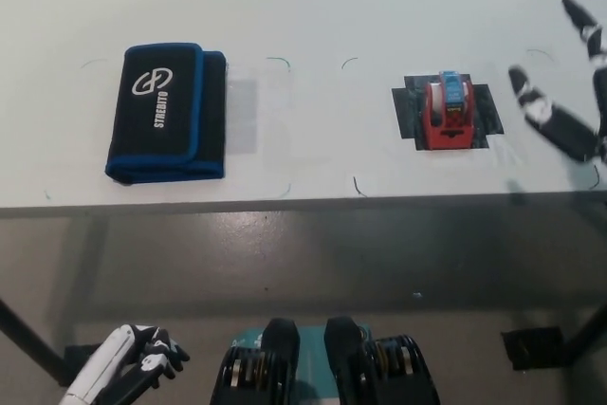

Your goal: Use the right hand to move the tape on the right hand side to the notebook on the left hand side

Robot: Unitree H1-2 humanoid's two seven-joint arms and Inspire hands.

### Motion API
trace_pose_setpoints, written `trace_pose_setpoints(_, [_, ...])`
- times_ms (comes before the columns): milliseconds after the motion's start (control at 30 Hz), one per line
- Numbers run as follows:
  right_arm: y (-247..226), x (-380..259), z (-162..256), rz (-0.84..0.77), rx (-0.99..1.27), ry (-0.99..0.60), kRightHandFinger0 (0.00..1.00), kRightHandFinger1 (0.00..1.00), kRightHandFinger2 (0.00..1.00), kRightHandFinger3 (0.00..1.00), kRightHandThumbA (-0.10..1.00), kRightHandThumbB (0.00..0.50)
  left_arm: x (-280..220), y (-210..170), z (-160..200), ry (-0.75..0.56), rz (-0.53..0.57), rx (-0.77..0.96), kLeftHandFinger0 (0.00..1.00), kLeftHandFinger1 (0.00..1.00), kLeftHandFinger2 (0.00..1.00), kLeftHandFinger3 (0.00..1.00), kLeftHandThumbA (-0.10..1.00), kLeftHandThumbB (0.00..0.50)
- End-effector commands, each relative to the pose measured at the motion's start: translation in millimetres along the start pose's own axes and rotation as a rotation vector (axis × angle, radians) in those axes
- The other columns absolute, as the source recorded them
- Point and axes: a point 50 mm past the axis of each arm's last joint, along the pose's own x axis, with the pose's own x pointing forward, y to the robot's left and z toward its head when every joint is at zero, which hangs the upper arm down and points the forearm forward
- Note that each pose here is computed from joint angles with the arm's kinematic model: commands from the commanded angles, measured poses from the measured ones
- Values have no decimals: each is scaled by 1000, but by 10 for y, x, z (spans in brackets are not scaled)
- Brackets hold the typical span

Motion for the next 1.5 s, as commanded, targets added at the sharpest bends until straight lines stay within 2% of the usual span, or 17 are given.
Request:
trace_pose_setpoints(0, [-258, 370, 85, -52, -53, 6, 1000, 1000, 1000, 1000, 691, 500, 43, 87, 79, -48, 12, 22, 351, 394, 481, 594, 736, 139])
trace_pose_setpoints(200, [-282, 632, -54, -76, 53, 57, 1000, 1000, 1000, 1000, 638, 500, 86, 111, 98, -64, 5, 34, 349, 391, 478, 589, 736, 144])
trace_pose_setpoints(433, [-43, 777, -296, -66, 428, 131, 1000, 1000, 1000, 1000, 561, 500, 52, 20, 58, -40, -10, 21, 359, 399, 489, 595, 750, 162])
trace_pose_setpoints(467, [-1, 801, -299, -79, 469, 140, 1000, 1000, 1000, 1000, 560, 500, 48, 22, 62, -38, -10, 22, 360, 400, 491, 597, 751, 164])
trace_pose_setpoints(533, [77, 846, -304, -104, 530, 178, 1000, 1000, 1000, 1000, 650, 500, 64, 27, 63, -39, -11, 19, 358, 395, 486, 596, 745, 161])
trace_pose_setpoints(600, [128, 891, -319, -117, 615, 205, 1000, 1000, 1000, 1000, 672, 500, 65, 27, 63, -42, -12, 19, 373, 402, 495, 598, 728, 151])
trace_pose_setpoints(700, [171, 954, -330, -124, 797, 252, 1000, 1000, 1000, 1000, 626, 491, 63, 25, 68, -40, -10, 16, 368, 399, 493, 599, 710, 144])
trace_pose_setpoints(733, [176, 959, -320, -121, 809, 256, 1000, 1000, 1000, 1000, 644, 461, 62, 26, 67, -32, -11, 18, 370, 399, 493, 603, 718, 155])
trace_pose_setpoints(767, [186, 970, -314, -115, 818, 262, 1000, 1000, 1000, 1000, 719, 458, 63, 27, 65, -34, -11, 21, 367, 395, 490, 608, 723, 147])
trace_pose_setpoints(800, [190, 975, -313, -113, 822, 264, 1000, 1000, 1000, 1000, 722, 458, 64, 27, 64, -36, -11, 22, 365, 393, 489, 608, 722, 148])
trace_pose_setpoints(833, [238, 977, -347, -122, 878, 284, 1000, 1000, 1000, 1000, 734, 486, 60, 25, 58, -32, -14, 21, 362, 393, 489, 608, 721, 149])
trace_pose_setpoints(900, [271, 974, -364, -119, 910, 298, 1000, 1000, 1000, 1000, 731, 499, 63, 24, 55, -39, -12, 17, 352, 388, 484, 600, 709, 146])
trace_pose_setpoints(1100, [434, 918, -429, -104, 950, 343, 1000, 1000, 1000, 1000, 746, 500, 71, 24, 68, -40, -13, 21, 351, 396, 498, 605, 719, 142])
trace_pose_setpoints(1167, [457, 899, -448, -100, 955, 345, 1000, 1000, 1000, 1000, 754, 484, 74, 23, 72, -38, -11, 16, 355, 397, 494, 600, 716, 148])
trace_pose_setpoints(1333, [504, 867, -546, -112, 972, 377, 1000, 1000, 1000, 1000, 754, 500, 79, 41, 79, -44, -7, 25, 365, 398, 490, 594, 716, 143])
trace_pose_setpoints(1467, [518, 844, -627, -113, 944, 399, 1000, 1000, 1000, 1000, 808, 487, 94, 49, 86, -51, -7, 31, 370, 402, 497, 601, 726, 143])
